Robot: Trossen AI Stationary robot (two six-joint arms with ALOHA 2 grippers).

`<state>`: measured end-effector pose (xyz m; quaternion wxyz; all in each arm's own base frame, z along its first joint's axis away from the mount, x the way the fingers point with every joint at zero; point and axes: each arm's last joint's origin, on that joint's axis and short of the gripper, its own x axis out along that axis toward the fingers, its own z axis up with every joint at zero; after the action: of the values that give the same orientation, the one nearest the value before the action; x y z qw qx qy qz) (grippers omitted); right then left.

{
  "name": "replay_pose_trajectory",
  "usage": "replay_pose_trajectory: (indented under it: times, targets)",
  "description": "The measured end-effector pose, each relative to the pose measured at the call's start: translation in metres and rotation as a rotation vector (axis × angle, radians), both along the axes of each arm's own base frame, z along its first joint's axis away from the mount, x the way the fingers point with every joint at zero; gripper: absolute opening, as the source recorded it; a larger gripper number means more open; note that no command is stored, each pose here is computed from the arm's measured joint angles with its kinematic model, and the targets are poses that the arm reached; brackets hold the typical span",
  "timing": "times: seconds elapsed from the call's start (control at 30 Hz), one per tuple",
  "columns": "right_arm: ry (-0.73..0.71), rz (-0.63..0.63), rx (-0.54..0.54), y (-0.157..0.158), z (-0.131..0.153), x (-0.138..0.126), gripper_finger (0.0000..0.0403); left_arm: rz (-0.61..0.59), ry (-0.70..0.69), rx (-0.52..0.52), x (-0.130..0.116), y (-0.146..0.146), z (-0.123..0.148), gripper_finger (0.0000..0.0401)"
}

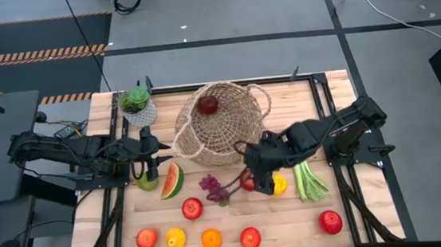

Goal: Build produce basket
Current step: Put the pomegranate into the basket

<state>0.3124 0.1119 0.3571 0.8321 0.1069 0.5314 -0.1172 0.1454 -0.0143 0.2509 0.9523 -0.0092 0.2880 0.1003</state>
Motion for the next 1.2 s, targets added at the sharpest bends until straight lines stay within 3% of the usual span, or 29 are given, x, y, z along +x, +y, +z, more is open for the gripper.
replay_pose_trajectory:
  times: [0.27,0.77,1.0,1.2]
  targets:
    - [0.071,0.002,-0.082,0.013,-0.046,-0.003,0.0354,0.000,-0.041,-0.006,0.002,0.000,0.003,0.0164]
    - [-0.014,0.022,-0.129,0.011,-0.134,0.002,0.0354,0.009,-0.098,-0.065,0.004,-0.004,0.007,0.0164]
    - [-0.040,0.042,-0.138,0.006,-0.143,0.004,0.0347,-0.023,-0.103,-0.108,0.003,-0.012,0.007,0.0164]
    - [-0.035,0.066,-0.137,0.007,-0.144,0.004,0.0308,-0.031,-0.105,-0.111,0.003,-0.014,0.007,0.0165]
